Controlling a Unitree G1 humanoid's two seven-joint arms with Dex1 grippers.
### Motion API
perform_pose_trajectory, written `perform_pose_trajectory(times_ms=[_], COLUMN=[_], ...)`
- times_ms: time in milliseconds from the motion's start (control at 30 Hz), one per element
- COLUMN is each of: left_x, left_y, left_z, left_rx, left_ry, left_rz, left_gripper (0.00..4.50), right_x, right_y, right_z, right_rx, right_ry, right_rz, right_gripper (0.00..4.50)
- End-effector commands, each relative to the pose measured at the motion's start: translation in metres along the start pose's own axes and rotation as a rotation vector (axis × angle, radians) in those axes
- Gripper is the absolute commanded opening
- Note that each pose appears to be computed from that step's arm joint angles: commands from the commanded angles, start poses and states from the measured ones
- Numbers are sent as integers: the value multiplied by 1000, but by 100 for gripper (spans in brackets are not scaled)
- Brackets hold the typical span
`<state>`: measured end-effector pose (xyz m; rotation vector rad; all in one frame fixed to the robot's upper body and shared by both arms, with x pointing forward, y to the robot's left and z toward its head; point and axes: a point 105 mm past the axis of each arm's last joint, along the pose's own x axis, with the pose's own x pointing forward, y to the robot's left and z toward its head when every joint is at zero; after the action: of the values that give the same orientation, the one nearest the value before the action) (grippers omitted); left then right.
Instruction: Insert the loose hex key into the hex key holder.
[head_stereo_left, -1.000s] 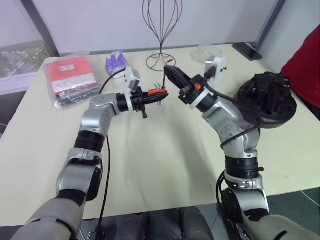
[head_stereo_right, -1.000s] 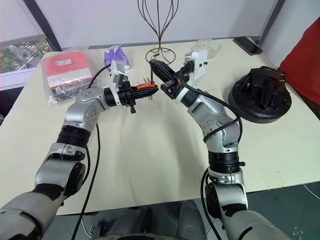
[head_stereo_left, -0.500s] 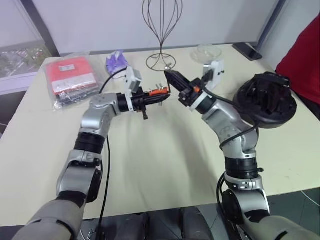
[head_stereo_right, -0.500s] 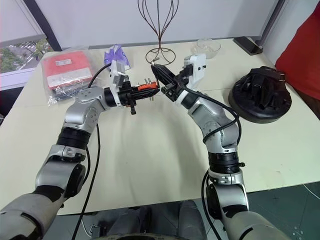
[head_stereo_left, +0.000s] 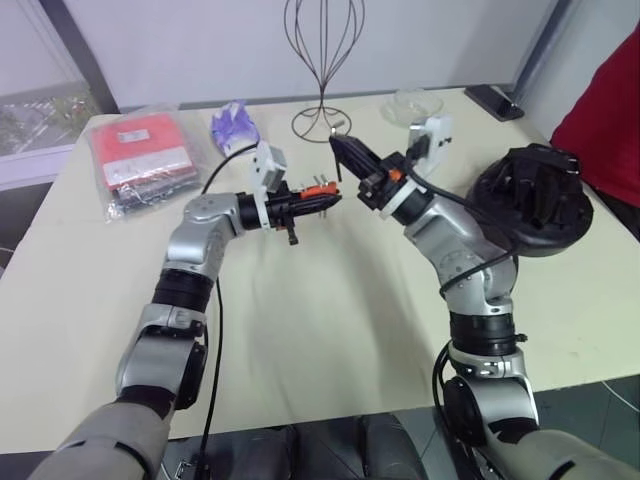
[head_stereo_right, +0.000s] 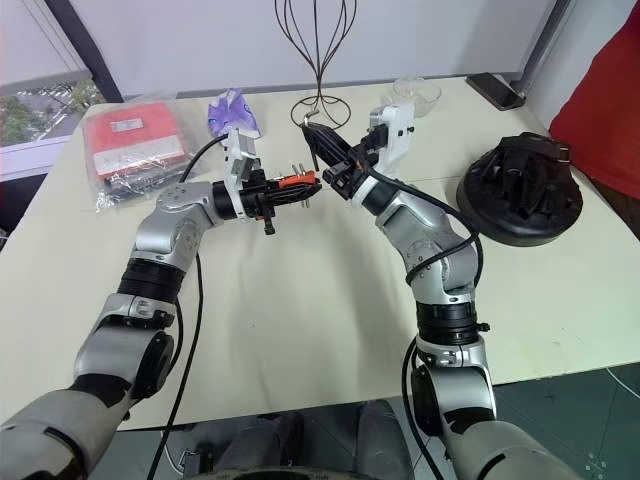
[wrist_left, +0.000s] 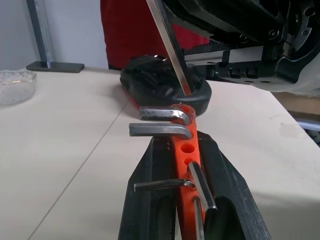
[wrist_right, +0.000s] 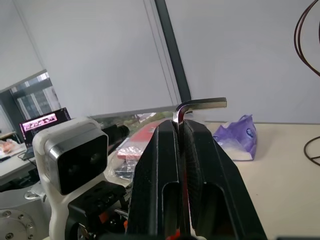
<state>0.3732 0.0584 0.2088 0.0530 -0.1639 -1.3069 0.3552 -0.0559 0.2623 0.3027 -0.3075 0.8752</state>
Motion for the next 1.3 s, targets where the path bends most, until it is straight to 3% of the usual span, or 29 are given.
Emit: perform_pose_trajectory(times_ms=[33, 900, 1300], left_x=[5, 11, 6], left_y=[-4, -7, -2], left_z=[15, 21, 27], left_rx=[61, 52, 24], left_ry=[-24, -55, -84], left_rz=[-26, -36, -1], left_gripper=[0, 0, 0], right_x=[4, 6, -3], right_y=[11, 12, -1], right_z=[17, 8, -4], right_rx=[-25, -3, -15], right_ry=[-61, -51, -19], right_rz=[43, 40, 3], right_gripper=[7, 7, 7])
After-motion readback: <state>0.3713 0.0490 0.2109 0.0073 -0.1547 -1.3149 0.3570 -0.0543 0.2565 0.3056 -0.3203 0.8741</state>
